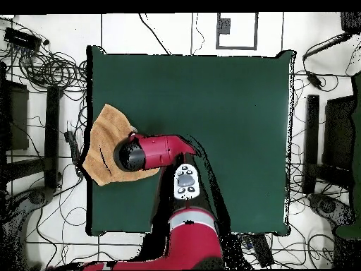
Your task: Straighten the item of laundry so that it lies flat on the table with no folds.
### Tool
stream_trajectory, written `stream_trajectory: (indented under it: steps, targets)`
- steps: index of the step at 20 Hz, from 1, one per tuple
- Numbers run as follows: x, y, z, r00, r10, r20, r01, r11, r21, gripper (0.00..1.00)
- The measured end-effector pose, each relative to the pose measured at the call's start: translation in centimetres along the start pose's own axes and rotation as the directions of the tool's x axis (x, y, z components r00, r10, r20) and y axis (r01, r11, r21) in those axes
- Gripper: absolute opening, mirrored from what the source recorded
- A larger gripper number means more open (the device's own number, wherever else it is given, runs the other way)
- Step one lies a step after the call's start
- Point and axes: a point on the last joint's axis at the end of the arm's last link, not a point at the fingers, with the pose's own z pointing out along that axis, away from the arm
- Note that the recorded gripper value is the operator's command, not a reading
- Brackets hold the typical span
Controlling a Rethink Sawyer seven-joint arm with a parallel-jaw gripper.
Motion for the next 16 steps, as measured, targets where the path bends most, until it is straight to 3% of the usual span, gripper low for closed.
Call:
stream_trajectory:
  steps: [9,16]
  targets:
    - [0.8,1.5,3.5,0.995,-0.092,-0.034,0.09,0.994,-0.059,1.0]
    - [0.6,1.7,3.5,0.992,-0.115,-0.041,0.113,0.992,-0.052,1.0]
